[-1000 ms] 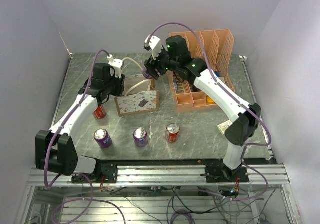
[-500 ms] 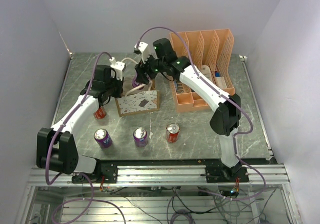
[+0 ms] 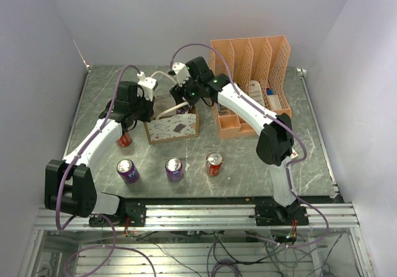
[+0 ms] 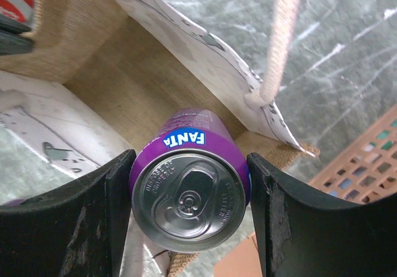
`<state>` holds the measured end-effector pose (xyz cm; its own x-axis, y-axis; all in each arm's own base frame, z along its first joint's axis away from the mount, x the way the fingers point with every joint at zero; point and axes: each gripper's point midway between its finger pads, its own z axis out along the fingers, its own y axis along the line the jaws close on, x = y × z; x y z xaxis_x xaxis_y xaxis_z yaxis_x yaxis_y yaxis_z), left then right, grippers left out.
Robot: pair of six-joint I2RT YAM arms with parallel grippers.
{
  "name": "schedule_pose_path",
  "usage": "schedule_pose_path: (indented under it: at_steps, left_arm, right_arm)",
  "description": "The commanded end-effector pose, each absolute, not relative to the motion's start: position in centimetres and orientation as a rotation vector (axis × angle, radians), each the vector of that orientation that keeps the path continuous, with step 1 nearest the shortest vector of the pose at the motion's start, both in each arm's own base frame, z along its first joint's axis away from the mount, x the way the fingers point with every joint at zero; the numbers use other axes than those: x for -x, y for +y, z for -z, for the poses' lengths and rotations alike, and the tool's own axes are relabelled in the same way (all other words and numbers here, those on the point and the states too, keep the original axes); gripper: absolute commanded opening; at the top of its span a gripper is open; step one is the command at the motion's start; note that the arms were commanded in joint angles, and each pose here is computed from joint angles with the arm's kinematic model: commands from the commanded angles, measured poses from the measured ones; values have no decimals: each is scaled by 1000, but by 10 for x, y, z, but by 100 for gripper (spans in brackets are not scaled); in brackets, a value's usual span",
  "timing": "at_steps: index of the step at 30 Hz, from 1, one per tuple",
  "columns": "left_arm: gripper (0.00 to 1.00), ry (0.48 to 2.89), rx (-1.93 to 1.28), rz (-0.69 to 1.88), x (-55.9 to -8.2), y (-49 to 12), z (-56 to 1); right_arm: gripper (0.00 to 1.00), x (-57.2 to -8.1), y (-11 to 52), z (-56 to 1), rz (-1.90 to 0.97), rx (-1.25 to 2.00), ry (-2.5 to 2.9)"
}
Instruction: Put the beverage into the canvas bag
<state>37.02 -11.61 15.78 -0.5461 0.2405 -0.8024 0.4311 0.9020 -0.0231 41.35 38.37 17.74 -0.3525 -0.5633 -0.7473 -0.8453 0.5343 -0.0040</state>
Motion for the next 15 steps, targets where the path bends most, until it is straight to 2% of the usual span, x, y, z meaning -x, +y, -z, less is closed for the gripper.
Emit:
schedule_pose_path:
  at_steps: [1,6,15]
  left_arm:
    - [7,2100,-545,311,-369,-123,-168]
    - [7,2074,-612,351,-362,-130,-167]
    - [7,2019,-701,395,-351,-138,-170]
  right_arm:
    - [11,-429,367,-221,-380,1016,1988]
    - [11,-437,364,-219,-324,970,1999]
    - [11,-436,386,-210,-437,974,2012]
